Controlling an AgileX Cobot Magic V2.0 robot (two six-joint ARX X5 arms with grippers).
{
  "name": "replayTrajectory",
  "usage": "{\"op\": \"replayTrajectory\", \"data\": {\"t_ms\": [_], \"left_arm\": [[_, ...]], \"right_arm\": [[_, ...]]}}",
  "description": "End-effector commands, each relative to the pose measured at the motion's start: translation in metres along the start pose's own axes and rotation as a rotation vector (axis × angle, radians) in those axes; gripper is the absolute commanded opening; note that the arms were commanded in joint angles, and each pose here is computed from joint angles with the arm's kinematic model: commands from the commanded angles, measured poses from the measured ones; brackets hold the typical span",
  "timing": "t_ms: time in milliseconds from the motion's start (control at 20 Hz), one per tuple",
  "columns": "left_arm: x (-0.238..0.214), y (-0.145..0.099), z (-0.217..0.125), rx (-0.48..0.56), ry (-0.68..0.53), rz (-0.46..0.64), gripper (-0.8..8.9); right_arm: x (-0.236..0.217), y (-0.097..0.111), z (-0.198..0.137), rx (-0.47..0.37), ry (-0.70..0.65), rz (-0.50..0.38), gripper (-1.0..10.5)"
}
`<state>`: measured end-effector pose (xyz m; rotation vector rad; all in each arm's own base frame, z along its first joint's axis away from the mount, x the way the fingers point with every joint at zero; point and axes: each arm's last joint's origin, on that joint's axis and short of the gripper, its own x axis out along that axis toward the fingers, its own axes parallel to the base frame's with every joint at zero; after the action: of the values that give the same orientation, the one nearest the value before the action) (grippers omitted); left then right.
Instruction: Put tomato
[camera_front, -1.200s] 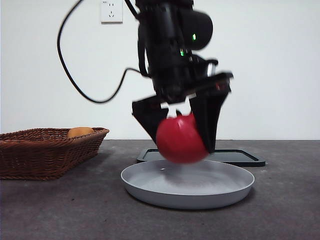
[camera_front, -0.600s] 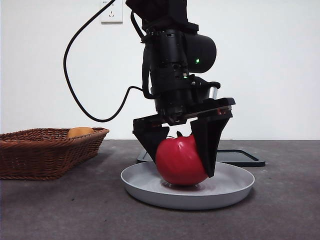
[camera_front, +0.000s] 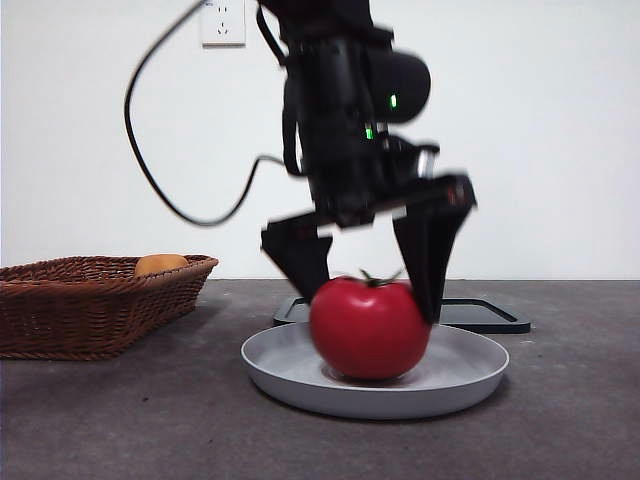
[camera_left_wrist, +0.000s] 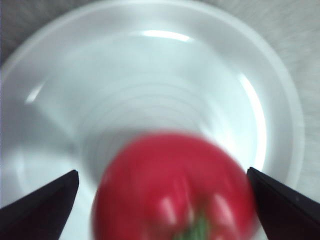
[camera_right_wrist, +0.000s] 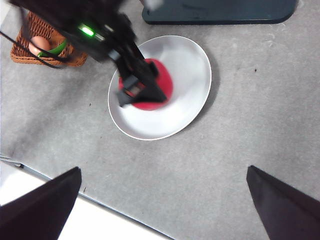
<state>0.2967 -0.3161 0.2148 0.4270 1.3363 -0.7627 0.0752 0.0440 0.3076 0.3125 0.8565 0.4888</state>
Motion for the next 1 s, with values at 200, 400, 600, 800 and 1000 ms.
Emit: {"op": "replayTrajectory", "data": {"t_ms": [200, 400, 600, 800, 1000], "left_arm": [[-0.082, -0.018, -0.015, 0.035, -0.154, -0.017, 6.55], [-0.158, -0.040, -0.047, 0.055, -0.321, -0.046, 6.55], [-0.215, -0.059, -0.091, 0.114, -0.407, -0.076, 6.55], [-0.253, -0.069, -0.139, 0.161, -0.429, -0.098, 6.55], [-0.278, -0.072, -0.186, 0.187, -0.494, -0.138, 6.55]], "right_arm": [[-0.001, 0.003, 0.004, 0.000, -0.011, 0.012, 6.0], [0.014, 0.003, 0.013, -0.024, 0.041, -0.007, 5.8], [0.041, 0.005, 0.027, -0.038, 0.112, 0.026, 5.8], [0.072, 0.007, 0.036, -0.065, 0.193, 0.017, 5.8], [0.098, 0.018, 0.047, -0.109, 0.247, 0.029, 5.8]]}}
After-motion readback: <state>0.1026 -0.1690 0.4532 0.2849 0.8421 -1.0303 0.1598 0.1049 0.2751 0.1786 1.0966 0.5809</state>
